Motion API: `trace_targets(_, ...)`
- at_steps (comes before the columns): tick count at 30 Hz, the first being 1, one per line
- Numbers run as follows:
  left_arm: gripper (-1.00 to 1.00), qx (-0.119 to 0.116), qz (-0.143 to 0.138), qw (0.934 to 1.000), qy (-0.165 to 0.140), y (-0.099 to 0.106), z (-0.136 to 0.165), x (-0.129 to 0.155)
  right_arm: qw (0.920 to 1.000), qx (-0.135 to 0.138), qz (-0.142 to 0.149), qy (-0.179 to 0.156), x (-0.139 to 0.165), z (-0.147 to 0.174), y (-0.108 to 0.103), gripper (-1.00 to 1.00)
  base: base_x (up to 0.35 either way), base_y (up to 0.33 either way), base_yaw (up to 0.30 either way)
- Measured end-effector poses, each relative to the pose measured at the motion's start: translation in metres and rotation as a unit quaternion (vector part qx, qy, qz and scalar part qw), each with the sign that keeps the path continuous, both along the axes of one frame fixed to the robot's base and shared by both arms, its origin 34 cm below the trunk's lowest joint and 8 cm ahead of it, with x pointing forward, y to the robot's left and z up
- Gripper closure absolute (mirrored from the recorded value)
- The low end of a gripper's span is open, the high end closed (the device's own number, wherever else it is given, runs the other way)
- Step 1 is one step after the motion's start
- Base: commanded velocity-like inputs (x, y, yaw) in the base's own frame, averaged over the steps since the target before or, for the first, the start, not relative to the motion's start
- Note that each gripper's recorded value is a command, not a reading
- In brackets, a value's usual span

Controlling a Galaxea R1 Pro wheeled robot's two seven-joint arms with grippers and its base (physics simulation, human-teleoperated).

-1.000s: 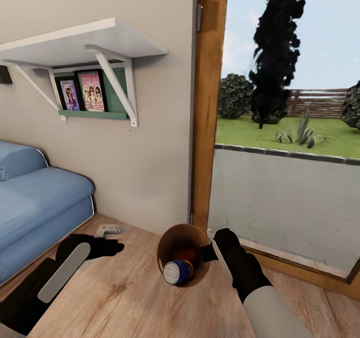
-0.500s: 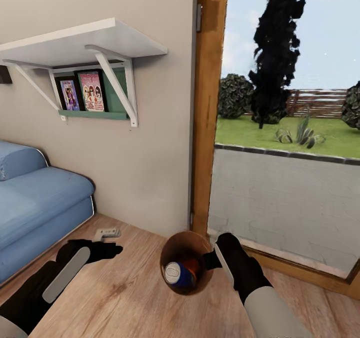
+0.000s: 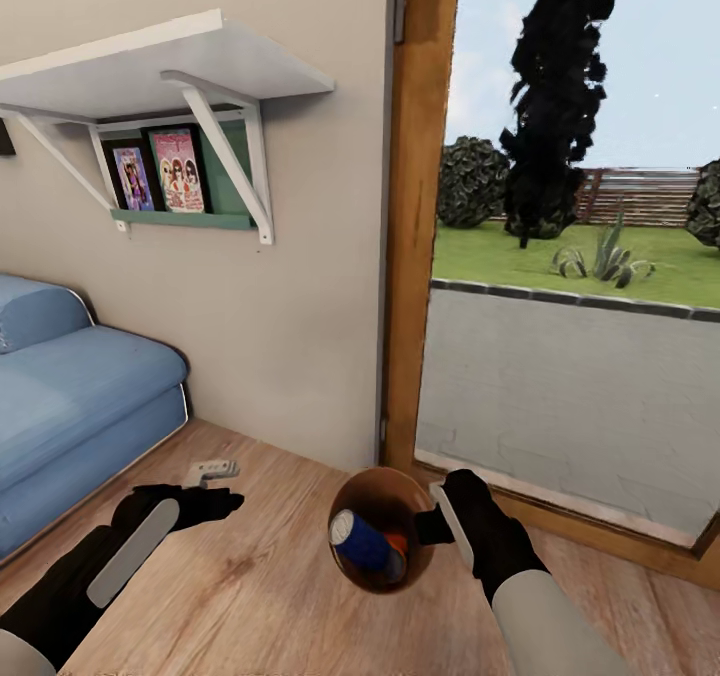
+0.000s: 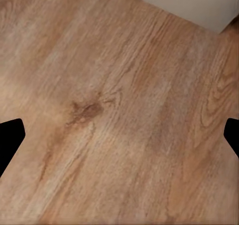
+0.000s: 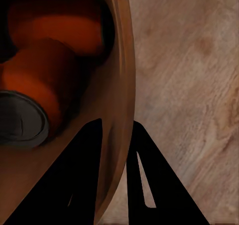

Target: Put the three can of soda from the living room inside the tash can in the kitchen.

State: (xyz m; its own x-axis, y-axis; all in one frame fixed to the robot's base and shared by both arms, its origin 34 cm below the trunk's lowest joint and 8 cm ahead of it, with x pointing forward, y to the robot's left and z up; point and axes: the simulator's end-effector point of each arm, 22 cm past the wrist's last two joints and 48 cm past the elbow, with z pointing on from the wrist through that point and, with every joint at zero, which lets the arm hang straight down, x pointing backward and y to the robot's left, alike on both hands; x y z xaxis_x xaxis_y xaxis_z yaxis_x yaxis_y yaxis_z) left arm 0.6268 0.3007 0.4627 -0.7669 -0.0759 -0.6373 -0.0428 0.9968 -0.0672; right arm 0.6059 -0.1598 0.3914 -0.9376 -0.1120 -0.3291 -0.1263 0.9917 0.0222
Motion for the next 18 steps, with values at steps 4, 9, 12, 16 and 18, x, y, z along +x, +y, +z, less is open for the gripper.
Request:
trace_targets(4, -1.00, -0.012, 0.009, 0.9999, -0.006, 0.002, -0.015, 0.005, 0.9996, 0.002, -0.002, 0.027, -0.010, -0.020, -0.001, 1.00, 0.000, 0.000, 0.000)
trace_targets(9, -1.00, -0.014, 0.023, 0.9996, -0.007, 0.009, -0.032, 0.007, 0.9988, 0.008, -0.017, 0.046, -0.016, -0.035, -0.006, 1.00, 0.000, 0.000, 0.000)
trace_targets(12, -1.00, -0.013, 0.031, 0.9994, -0.003, 0.014, -0.043, 0.007, 0.9978, 0.012, -0.021, 0.062, -0.019, -0.045, -0.007, 1.00, 0.000, 0.000, 0.000)
trace_targets(16, -1.00, -0.012, 0.035, 0.9993, 0.005, 0.016, -0.055, 0.005, 0.9965, 0.013, -0.022, 0.080, -0.023, -0.056, -0.007, 1.00, 0.000, 0.000, 0.000)
trace_targets(18, -1.00, -0.012, 0.035, 0.9993, 0.009, 0.017, -0.060, 0.004, 0.9961, 0.011, -0.021, 0.085, -0.024, -0.061, -0.008, 1.00, 0.000, 0.000, 0.000)
